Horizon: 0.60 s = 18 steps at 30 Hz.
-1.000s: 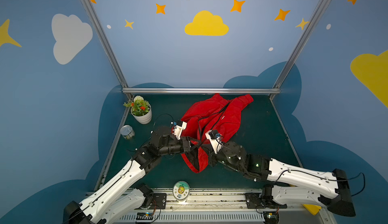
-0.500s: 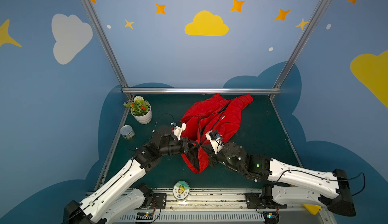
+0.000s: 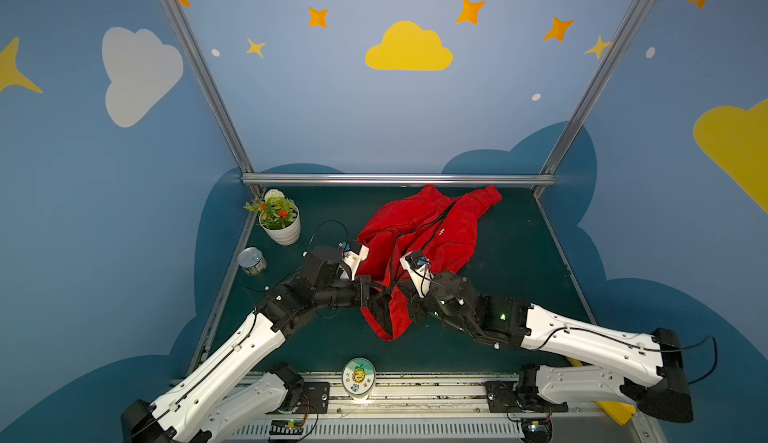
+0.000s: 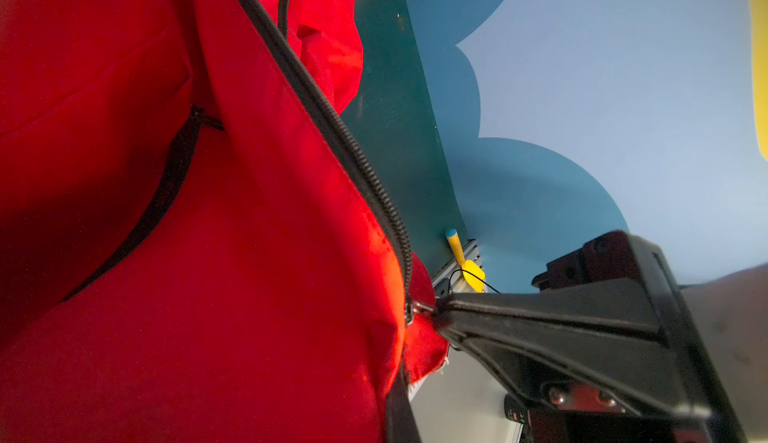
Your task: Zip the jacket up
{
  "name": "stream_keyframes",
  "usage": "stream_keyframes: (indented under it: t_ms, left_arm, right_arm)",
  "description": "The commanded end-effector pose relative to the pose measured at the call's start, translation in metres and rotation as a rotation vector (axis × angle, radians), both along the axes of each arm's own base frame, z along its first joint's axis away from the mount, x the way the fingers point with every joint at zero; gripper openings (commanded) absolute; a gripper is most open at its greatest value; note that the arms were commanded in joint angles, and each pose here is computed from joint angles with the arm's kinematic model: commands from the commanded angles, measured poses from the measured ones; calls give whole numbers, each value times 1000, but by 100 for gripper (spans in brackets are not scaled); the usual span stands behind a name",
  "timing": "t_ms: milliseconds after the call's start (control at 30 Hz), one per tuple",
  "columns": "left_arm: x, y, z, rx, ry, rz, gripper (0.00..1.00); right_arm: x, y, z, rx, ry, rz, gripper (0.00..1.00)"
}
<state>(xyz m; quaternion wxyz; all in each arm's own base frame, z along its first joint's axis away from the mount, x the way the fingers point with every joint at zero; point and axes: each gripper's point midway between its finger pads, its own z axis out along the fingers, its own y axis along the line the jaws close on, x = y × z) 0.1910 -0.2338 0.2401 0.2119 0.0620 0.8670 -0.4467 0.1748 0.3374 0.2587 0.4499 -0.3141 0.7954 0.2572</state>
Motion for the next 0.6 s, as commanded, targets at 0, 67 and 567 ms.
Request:
stream_keyframes:
  t_ms: [0,67,567]
  left_arm:
    - [-9,12,-7,27,16,6,4]
    - [-7,9,-2,-11,7,4,4]
    - [-3,28,-13,57,3,36,4]
  right_arm:
    - [12,-12,14,7,-38,-15,0]
    - [10,-12,9,5,-28,10,0]
    - [72,-67,-1,-120,-1,-272,0]
